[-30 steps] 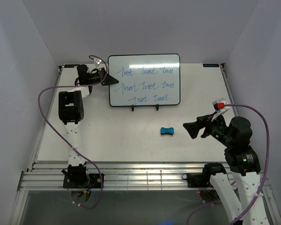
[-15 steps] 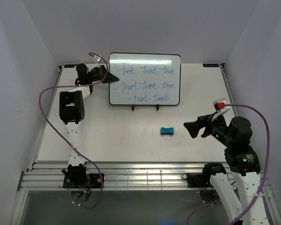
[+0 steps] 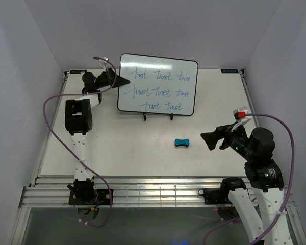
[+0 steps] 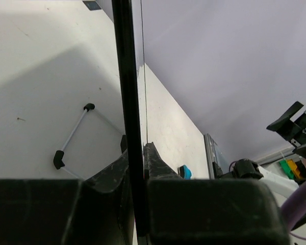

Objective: Erase the whiteboard

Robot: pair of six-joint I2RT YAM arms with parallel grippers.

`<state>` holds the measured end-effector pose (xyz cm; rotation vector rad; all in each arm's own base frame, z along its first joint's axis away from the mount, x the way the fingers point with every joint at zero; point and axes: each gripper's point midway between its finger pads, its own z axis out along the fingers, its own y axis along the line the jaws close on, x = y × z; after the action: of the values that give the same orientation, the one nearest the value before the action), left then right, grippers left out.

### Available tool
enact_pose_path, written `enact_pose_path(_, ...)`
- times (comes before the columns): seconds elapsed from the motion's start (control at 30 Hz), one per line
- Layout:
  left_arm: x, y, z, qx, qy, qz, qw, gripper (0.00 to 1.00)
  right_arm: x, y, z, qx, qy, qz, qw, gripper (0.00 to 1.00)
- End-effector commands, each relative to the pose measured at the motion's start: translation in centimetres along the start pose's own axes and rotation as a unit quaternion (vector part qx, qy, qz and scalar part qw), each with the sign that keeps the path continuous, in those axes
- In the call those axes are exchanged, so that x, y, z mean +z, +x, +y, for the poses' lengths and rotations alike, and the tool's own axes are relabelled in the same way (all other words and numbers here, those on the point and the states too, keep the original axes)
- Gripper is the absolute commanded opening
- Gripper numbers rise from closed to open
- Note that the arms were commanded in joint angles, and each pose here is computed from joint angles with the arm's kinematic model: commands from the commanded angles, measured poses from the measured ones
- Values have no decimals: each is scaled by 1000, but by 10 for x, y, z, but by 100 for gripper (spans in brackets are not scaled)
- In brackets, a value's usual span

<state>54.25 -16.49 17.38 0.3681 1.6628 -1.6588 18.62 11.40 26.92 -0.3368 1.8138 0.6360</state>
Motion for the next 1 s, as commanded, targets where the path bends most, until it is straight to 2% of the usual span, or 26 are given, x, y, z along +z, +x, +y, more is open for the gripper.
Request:
enact_pose_path(0.0,13,-65,-66,88,11,-63,994,0,-5,-18,5,-17,-3,-30,999,90)
enact_pose_path(0.13,17,-81,-81,72,15,-86,994,0,-5,-17,2,-17,5,-29,999,90)
enact_pose_path(0.17,33,-75,-90,67,29,-80,994,0,-4,-16,2,-17,5,-28,999,90)
enact_pose_path(0.33,66,-83,-119,75,55,-73,993,0,-3,-12,-1,-14,8,-22,1000,90)
enact_pose_path(0.53,85,-105,-149,77,60,-106,990,0,-3,-11,-1,-14,9,-20,1000,90)
enact_pose_path(0.7,90,-116,-187,68,81,-107,989,0,-5,-12,-4,-12,21,-23,999,90)
enact_pose_path(0.73,88,-112,-185,58,75,-106,990,0,-6,-15,-8,-8,35,-27,999,90)
enact_pose_path(0.77,84,-116,-209,72,79,-110,988,0,-6,-16,-10,-6,41,-28,999,90)
enact_pose_path(0.97,55,-91,-250,76,20,-139,987,0,-13,-28,-13,0,63,-40,997,90)
